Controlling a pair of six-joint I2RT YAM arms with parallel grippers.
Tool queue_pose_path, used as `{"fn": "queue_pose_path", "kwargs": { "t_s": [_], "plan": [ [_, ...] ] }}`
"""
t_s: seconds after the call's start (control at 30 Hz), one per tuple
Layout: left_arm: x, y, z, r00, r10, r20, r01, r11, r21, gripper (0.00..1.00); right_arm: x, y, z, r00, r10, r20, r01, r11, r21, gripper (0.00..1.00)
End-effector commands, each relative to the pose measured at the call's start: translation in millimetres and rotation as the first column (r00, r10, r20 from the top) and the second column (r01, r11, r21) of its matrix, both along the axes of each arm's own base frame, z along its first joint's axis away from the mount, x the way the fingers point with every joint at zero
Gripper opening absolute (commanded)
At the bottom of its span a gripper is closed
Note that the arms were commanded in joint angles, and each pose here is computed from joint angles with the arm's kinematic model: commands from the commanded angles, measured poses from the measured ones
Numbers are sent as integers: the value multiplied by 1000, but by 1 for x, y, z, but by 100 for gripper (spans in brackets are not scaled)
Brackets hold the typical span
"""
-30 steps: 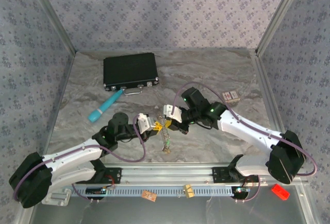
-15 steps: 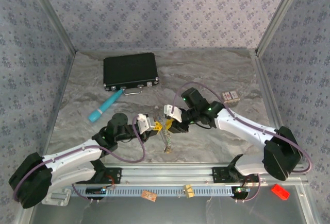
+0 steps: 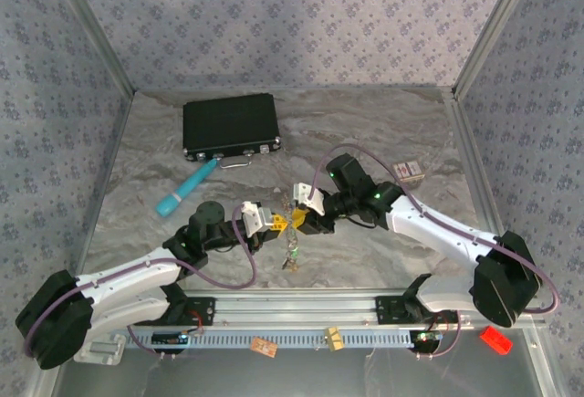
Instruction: Put the keys on the keyring
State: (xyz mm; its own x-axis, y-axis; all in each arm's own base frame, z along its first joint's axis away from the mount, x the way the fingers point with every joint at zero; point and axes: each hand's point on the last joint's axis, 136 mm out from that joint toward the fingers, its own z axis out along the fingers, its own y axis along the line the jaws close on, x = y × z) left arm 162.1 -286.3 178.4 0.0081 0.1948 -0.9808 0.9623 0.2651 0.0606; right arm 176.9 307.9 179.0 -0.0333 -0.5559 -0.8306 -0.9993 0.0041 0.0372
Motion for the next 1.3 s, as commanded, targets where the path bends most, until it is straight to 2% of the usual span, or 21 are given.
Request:
{"fn": "queue_pose_path", "kwargs": {
  "t_s": [0.0,0.17,0.23,0.3,0.37,0.4,0.47,0.5,0.53,0.67,0.83,1.27],
  "plan": [
    [-6,-5,22,998,-39,51,43,996,-75,0,-3,6,5,1000,18,-13,-18,999,29,22],
    [-5,-5,23,998,-37,53,41,996,-81,0,0,12,4,1000,25,-17,-24,999,35,19],
    [-5,-5,23,998,-38,52,42,996,-82,0,1,14,6,999,30,-17,-30,999,41,12],
    [-5,-5,23,998,-35,51,39,996,-84,0,2,14,7,1000,28,-11,-28,999,43,0],
    [-2,-3,20,999,-16,40,19,997,-71,0,3,12,10,1000,22,4,-22,999,41,0],
    [0,-2,17,999,-3,32,5,998,-57,5,3,10,11,1000,18,14,-18,999,32,0],
    [3,-1,11,1000,12,23,-12,1000,-27,23,4,7,11,999,18,41,-17,1000,-9,0],
    [5,0,9,1000,25,19,-25,1000,-13,29,3,4,10,998,28,56,-26,999,-39,0],
    [6,0,6,999,33,15,-33,999,2,30,3,2,7,997,34,64,-29,997,-78,0],
    [6,0,1,1000,23,7,-24,998,52,24,2,-4,0,993,67,94,-47,980,-193,0],
    [6,-2,5,1000,20,9,-20,999,44,22,1,-6,-8,985,113,132,-67,948,-311,0],
    [6,-8,5,1000,-4,-2,4,1000,26,14,-1,16,3,977,153,149,-111,959,-261,0]
  ]
}}
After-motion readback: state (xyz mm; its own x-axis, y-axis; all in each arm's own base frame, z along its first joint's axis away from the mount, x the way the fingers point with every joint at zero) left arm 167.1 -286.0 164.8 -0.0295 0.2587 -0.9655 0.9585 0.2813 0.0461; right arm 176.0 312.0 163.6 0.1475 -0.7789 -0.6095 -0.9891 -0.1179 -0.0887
